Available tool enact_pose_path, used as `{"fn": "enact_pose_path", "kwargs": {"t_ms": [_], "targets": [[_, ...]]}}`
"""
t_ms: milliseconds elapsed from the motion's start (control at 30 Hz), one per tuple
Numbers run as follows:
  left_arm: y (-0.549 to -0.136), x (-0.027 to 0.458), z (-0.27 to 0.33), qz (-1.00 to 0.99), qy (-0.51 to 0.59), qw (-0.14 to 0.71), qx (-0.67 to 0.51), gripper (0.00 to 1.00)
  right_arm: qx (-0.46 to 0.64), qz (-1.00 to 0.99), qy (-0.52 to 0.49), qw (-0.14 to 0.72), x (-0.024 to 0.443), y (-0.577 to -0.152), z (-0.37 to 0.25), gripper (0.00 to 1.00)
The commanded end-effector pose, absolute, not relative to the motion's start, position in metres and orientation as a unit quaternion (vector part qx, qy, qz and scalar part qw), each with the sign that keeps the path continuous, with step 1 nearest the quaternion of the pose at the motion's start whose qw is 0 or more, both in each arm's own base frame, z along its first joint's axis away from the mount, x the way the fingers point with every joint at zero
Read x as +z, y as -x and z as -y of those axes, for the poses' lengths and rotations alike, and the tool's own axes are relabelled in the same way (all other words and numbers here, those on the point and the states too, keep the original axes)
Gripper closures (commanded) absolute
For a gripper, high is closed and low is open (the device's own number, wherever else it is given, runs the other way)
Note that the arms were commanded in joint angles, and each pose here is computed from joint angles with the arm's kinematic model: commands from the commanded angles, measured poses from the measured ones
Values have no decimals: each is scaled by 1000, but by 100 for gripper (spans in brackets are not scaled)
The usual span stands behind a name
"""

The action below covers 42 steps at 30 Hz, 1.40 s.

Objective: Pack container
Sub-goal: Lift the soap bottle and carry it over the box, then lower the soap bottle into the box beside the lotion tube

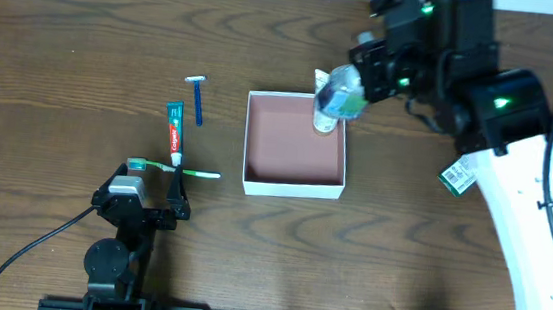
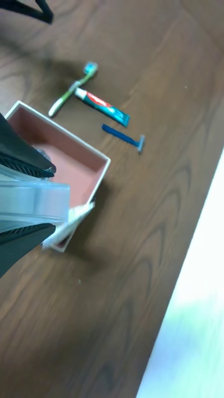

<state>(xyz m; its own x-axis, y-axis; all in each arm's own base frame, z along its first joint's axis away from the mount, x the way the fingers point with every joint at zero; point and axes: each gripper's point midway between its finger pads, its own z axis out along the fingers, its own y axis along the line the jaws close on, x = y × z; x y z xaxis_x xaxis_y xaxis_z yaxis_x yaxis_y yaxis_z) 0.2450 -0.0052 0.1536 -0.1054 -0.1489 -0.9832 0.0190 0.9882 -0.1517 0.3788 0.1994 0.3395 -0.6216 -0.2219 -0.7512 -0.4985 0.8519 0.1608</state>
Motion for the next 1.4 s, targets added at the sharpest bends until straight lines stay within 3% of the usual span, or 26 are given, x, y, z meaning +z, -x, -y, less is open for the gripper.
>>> {"fn": "enact_pose_path", "kwargs": {"t_ms": [0, 367, 733, 1133, 1233, 1300, 1367], "targets": [[-244, 138, 8, -756, 42, 649, -69, 2, 166, -875, 207, 404, 352, -373, -209, 93], [-244, 138, 8, -756, 42, 649, -69, 2, 133, -903, 242, 329, 276, -389, -254, 93], [-244, 138, 8, -756, 42, 649, -69, 2, 73, -932, 218, 279, 197, -425, -257, 93], [-244, 138, 8, -756, 42, 649, -69, 2, 32, -936, 222, 272, 163, -443, -255, 96], [-244, 138, 8, -756, 42, 649, -69, 2, 31, -934, 227, 274, 164, -444, -255, 92], [-244, 138, 8, -756, 42, 649, -69, 2, 31, -933, 229, 275, 164, -444, -256, 80], [-244, 138, 8, -756, 42, 649, -69, 2, 32, -933, 229, 275, 164, -444, -256, 76]]}}
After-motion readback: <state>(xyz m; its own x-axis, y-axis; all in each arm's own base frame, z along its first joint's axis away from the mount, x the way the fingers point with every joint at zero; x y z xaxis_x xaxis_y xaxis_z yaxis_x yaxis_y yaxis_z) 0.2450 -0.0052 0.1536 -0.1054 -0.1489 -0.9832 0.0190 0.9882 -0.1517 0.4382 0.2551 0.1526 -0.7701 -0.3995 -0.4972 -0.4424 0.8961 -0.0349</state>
